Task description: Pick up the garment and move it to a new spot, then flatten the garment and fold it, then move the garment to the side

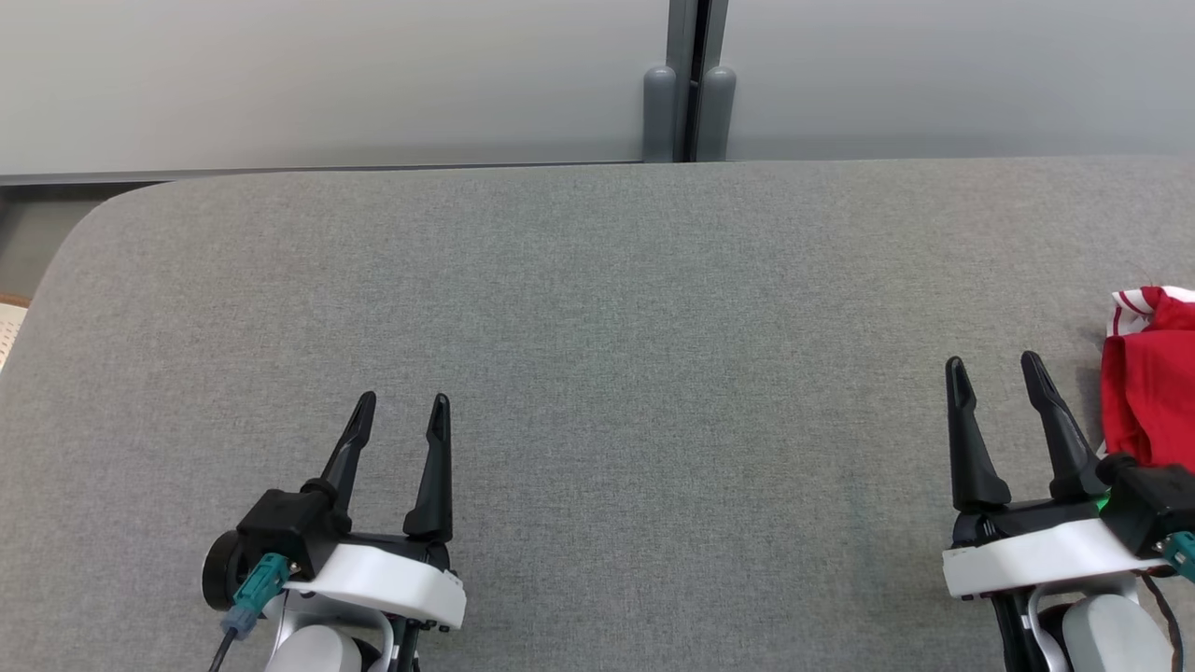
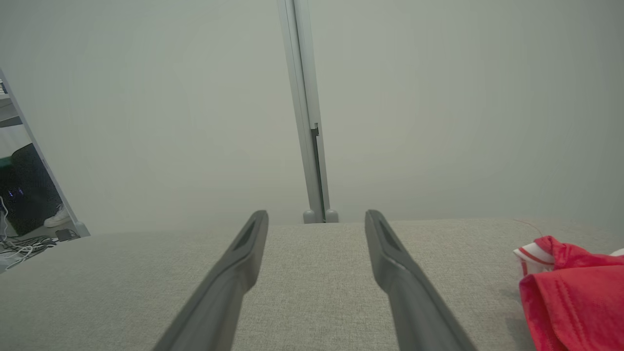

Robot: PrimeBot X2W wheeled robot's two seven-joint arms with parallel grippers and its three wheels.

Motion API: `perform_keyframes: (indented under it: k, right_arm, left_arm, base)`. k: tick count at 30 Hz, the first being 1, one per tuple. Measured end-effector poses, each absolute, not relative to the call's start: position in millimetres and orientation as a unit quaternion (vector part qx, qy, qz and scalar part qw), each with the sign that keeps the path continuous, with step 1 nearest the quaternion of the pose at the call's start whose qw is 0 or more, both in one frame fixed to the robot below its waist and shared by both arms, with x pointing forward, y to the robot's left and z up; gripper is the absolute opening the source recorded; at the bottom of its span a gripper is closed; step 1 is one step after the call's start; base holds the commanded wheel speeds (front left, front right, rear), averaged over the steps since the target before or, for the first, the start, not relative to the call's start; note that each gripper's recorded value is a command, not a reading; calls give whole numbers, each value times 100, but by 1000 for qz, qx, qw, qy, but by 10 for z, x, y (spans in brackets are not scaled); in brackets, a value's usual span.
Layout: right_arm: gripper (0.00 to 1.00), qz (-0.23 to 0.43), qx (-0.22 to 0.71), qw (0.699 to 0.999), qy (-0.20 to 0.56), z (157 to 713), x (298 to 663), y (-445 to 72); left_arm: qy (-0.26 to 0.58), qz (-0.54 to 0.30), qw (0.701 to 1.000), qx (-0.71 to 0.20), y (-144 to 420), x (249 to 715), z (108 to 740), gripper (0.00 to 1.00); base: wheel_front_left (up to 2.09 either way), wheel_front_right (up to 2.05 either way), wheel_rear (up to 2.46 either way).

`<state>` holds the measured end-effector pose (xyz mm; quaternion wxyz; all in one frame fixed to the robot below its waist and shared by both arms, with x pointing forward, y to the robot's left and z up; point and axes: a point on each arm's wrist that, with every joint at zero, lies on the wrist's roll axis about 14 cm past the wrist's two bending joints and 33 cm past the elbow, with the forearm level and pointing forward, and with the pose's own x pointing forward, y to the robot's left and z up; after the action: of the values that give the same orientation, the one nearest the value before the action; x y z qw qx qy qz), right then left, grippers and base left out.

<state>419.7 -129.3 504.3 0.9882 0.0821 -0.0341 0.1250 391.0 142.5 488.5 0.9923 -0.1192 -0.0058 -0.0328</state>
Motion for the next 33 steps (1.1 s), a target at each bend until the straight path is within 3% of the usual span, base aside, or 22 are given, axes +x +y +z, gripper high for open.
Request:
perform_keyframes:
  k: [30, 31, 33]
  right_arm:
    - [100, 128, 85, 988, -35, 5056, 4164, -1245]
    - [0, 128, 85, 988, -34, 5050, 4162, -1242]
    - [0, 127, 87, 988, -23, 4977, 4133, -1232]
  left_arm:
    - [-14, -23, 988, -155, 1528, 3862, 4927, 100]
    - [-14, -23, 987, -156, 1527, 3859, 4922, 0]
    - [-3, -22, 987, -157, 1517, 3835, 4853, 0]
  base:
    - [0, 0, 0]
    - [0, 0, 0]
    - [0, 0, 0]
